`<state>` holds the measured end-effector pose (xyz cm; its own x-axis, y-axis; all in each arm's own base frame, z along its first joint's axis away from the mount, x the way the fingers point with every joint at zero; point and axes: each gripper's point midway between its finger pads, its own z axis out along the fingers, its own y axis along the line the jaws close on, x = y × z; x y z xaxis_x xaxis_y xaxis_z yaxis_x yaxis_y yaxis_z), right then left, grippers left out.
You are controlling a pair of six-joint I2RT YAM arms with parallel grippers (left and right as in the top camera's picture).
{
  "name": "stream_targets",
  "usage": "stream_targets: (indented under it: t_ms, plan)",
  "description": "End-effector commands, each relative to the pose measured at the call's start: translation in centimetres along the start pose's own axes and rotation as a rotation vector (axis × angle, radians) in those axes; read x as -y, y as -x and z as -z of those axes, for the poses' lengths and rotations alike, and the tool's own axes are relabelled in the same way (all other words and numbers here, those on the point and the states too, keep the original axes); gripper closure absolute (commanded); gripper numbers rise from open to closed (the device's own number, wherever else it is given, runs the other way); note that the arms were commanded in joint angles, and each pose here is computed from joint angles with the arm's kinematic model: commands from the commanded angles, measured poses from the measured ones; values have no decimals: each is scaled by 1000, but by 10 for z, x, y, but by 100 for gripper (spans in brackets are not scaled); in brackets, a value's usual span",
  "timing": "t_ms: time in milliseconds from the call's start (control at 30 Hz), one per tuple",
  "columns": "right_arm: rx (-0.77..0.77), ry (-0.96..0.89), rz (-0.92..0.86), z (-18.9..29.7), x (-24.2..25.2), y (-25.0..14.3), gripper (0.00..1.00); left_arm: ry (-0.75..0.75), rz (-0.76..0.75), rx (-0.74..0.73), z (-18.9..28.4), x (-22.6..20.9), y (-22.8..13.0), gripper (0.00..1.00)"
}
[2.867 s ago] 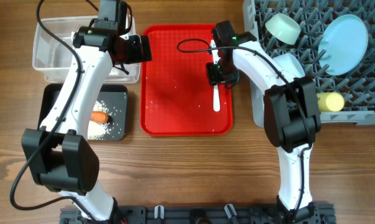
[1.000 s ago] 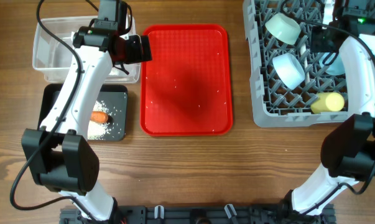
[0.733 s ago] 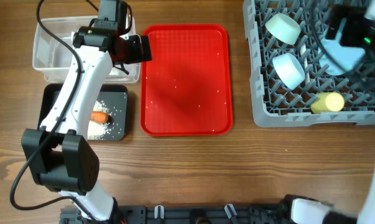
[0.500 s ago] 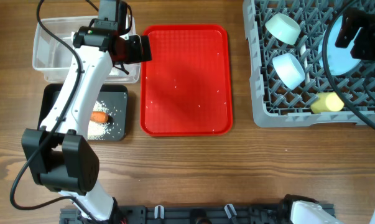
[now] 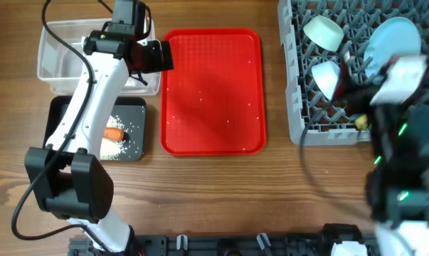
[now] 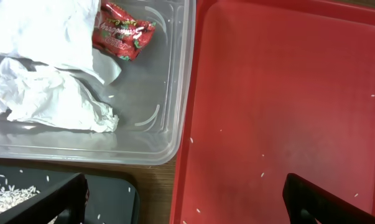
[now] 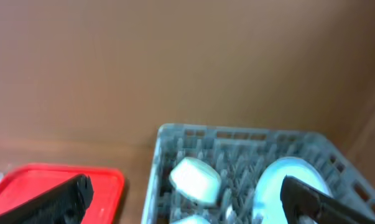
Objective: Sort waste into correct bins and load items into the dishwasher rack
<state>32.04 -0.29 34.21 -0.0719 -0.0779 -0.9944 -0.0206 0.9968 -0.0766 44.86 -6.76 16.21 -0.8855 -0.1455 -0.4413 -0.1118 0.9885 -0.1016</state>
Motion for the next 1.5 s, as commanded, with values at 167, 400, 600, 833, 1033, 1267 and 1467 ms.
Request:
stream_targets:
  t_ms: [167,400,600,833,1033,1267,1467]
  plan:
    - [32,20,-156,50,-20,-132,0,8,-5,12,2,-1,3,0]
    - [13,102,-162,57,-38,-183,0,8,-5,12,2,-1,3,0]
    - [84,102,-151,62,-37,-167,0,8,-5,12,2,-1,3,0]
    - [71,103,-152,61,-37,-170,0,8,-5,12,2,-1,3,0]
    - [71,103,-152,61,-37,-170,0,8,-5,12,2,-1,3,0]
    - [71,103,-153,61,-37,-170,0,-14,-3,108,58,-2,9,0]
    - [71,103,-152,61,-37,-170,0,-106,70,553,117,-32,16,0]
